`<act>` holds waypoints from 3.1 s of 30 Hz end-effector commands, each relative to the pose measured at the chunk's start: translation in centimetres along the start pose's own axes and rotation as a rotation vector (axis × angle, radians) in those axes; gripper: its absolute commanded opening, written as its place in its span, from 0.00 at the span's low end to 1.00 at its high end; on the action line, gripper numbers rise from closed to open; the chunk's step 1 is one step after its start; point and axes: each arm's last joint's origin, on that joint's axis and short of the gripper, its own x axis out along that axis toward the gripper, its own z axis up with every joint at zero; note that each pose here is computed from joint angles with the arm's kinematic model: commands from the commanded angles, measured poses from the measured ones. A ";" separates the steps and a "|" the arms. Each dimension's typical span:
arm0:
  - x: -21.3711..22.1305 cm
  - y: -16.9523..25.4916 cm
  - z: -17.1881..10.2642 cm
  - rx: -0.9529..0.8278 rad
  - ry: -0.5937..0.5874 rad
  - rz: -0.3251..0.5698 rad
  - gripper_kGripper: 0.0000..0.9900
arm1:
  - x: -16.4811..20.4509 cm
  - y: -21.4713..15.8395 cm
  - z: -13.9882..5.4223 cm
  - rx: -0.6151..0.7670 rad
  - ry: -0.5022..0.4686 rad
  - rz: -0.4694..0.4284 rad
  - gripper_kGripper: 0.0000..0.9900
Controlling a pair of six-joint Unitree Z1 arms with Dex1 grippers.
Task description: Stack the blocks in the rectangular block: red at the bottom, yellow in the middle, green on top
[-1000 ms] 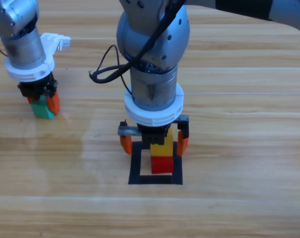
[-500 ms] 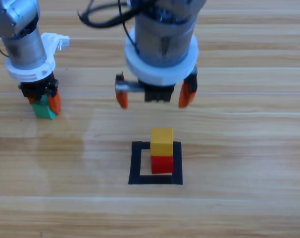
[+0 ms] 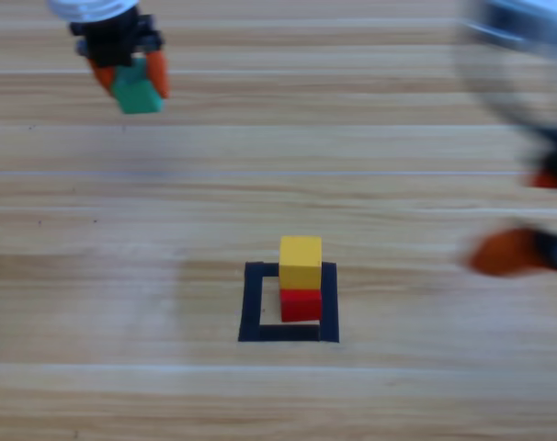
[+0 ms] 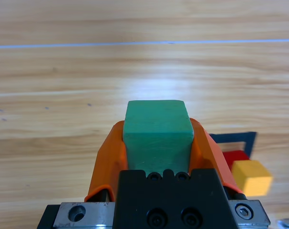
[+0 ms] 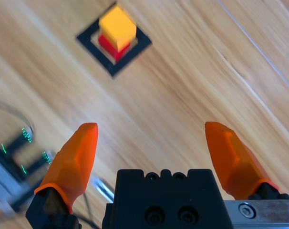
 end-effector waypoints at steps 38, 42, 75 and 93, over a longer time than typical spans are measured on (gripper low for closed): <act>5.9 -15.5 -12.1 0.145 0.168 0.048 0.00 | -2.8 -0.8 -1.9 -0.106 -0.101 0.272 1.00; 6.0 -15.7 -12.4 0.153 0.169 0.050 0.00 | -2.8 -0.8 -1.9 -0.106 -0.098 0.272 1.00; 7.7 -17.5 -14.6 0.210 0.179 0.093 0.00 | -2.0 -0.6 -1.6 -0.110 -0.074 0.278 1.00; 8.0 -17.7 -14.4 0.165 0.177 0.093 0.03 | -1.6 -0.6 -1.6 -0.116 -0.064 0.282 1.00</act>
